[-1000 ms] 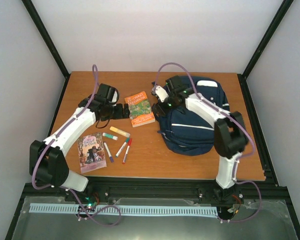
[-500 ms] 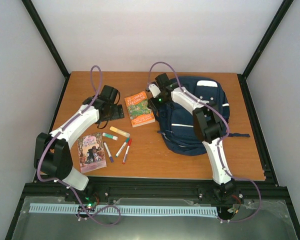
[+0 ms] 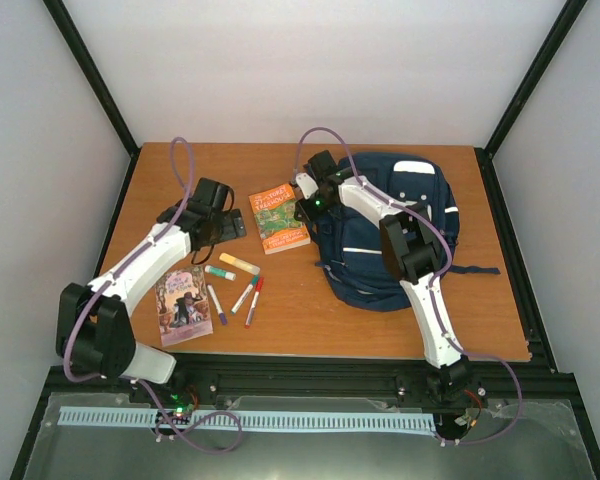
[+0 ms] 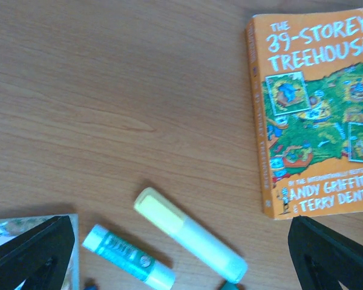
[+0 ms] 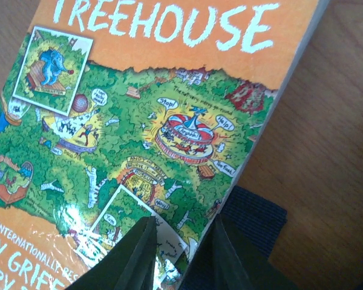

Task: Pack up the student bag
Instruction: Pick up the book from the center of the board.

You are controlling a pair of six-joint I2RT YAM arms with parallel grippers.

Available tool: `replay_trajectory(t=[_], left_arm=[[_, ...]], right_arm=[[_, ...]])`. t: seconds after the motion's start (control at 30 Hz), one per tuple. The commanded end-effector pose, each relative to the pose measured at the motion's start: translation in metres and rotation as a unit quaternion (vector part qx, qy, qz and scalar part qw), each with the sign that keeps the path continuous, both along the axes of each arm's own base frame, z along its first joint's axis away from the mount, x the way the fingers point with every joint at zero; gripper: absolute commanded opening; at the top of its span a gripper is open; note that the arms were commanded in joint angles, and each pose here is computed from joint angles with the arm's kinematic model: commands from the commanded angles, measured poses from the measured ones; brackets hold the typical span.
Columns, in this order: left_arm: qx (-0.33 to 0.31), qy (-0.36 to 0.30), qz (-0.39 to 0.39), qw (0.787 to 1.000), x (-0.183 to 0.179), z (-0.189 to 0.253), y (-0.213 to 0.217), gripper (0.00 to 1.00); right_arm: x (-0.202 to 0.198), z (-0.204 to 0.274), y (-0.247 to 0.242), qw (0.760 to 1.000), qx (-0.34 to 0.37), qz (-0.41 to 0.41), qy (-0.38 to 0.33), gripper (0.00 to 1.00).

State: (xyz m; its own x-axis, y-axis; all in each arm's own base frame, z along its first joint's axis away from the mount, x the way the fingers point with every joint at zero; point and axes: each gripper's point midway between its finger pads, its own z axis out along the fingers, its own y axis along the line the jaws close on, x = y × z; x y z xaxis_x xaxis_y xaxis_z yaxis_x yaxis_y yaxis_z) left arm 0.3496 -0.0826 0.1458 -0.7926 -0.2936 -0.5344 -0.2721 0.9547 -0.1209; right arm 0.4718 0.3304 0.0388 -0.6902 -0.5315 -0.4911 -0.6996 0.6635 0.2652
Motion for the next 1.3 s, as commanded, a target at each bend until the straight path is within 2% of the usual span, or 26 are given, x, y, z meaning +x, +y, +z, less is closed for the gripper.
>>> replay_trajectory(t=[0.0, 0.2, 0.33, 0.63, 0.73, 1.07, 1.27], left_arm=[[-0.069, -0.036, -0.003, 0.997, 0.026, 0.002, -0.019, 0.99], [-0.168, 0.023, -0.025, 0.985, 0.035, -0.026, -0.05, 0.91], [-0.204, 0.018, -0.034, 0.978, 0.041, -0.034, -0.06, 0.91], [-0.197, 0.03, -0.022, 0.98, 0.044, -0.05, -0.053, 0.91], [-0.193, 0.036, -0.013, 0.981, 0.043, -0.055, -0.049, 0.91], [-0.199, 0.053, 0.015, 0.978, 0.024, -0.064, -0.039, 0.9], [-0.25, 0.063, -0.011, 0.966, 0.012, -0.068, -0.056, 0.81]], right_arm=[[-0.025, -0.044, -0.01, 0.998, -0.029, -0.002, 0.064, 0.23], [-0.042, -0.063, -0.018, 0.995, -0.049, 0.001, 0.084, 0.2], [-0.06, -0.075, -0.016, 0.993, -0.057, 0.014, 0.101, 0.2], [-0.136, -0.068, 0.001, 0.984, -0.055, 0.063, 0.157, 0.17], [-0.131, -0.059, -0.005, 0.986, -0.059, 0.052, 0.149, 0.18], [-0.095, 0.029, 0.0, 0.994, 0.021, 0.035, 0.098, 0.38], [-0.094, 0.021, 0.007, 0.992, 0.034, 0.04, 0.113, 0.4]])
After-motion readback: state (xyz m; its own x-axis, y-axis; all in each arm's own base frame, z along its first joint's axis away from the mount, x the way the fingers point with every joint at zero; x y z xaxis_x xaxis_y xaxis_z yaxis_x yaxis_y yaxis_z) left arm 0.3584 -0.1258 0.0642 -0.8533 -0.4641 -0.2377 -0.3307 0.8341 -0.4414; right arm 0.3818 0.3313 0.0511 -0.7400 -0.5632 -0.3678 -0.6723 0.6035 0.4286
